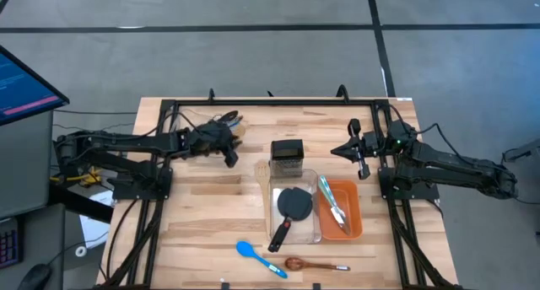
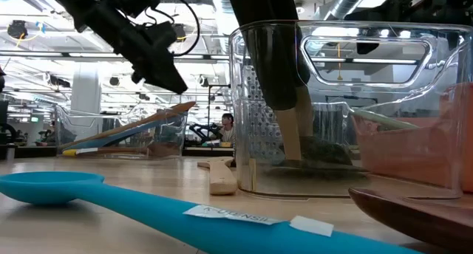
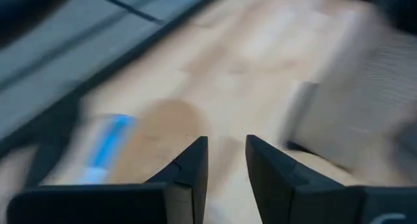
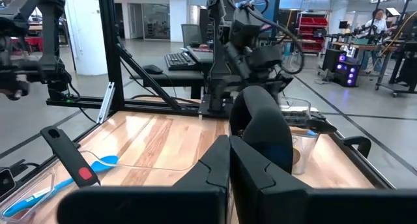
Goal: Pick & Place Kitchen Items
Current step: Adjust the top transparent bin on the table
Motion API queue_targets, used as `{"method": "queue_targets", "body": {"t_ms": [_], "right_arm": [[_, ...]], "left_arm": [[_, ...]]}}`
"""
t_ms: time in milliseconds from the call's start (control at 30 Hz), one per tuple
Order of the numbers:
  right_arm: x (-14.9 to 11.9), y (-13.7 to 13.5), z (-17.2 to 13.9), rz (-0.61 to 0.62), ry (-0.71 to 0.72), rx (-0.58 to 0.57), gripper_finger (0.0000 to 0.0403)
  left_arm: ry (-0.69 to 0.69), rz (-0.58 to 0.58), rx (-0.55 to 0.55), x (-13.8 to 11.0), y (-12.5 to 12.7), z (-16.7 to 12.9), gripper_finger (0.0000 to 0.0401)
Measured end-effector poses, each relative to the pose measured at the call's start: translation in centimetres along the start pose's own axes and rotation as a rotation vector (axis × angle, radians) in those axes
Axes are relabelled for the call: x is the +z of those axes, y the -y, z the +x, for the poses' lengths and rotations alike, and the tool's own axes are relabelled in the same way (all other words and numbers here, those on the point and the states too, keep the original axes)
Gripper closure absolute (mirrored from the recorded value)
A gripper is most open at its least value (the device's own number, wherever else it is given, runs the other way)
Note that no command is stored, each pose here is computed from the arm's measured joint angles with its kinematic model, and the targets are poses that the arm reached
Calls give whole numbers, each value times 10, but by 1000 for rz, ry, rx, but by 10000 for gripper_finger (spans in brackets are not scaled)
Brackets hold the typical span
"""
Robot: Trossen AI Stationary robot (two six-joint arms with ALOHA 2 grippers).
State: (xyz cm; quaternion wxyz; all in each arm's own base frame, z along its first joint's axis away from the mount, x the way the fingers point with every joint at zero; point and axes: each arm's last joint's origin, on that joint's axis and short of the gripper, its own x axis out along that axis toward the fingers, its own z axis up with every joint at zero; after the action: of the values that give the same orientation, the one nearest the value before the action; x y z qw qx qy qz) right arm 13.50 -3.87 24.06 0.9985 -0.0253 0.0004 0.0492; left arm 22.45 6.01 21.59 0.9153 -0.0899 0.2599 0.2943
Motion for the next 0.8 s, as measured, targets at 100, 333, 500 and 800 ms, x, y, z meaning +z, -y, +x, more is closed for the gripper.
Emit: {"method": "queue_targets", "body": {"t_ms": [100,333,500,800], "right_arm": [[0,0,0,-5,0,0,403],[0,0,0,-10,0,0,403],[0,0,0,-10,0,-1,403],[0,0,0,-10,1,-1,403]], "left_arm": [[-25,-35,-147,-2,11,-3,315],[-108,-48,-459,-11,45,-17,366],[-195,-42,-486,-24,61,-29,398],[-422,-135,-137,-56,51,-38,400]]}}
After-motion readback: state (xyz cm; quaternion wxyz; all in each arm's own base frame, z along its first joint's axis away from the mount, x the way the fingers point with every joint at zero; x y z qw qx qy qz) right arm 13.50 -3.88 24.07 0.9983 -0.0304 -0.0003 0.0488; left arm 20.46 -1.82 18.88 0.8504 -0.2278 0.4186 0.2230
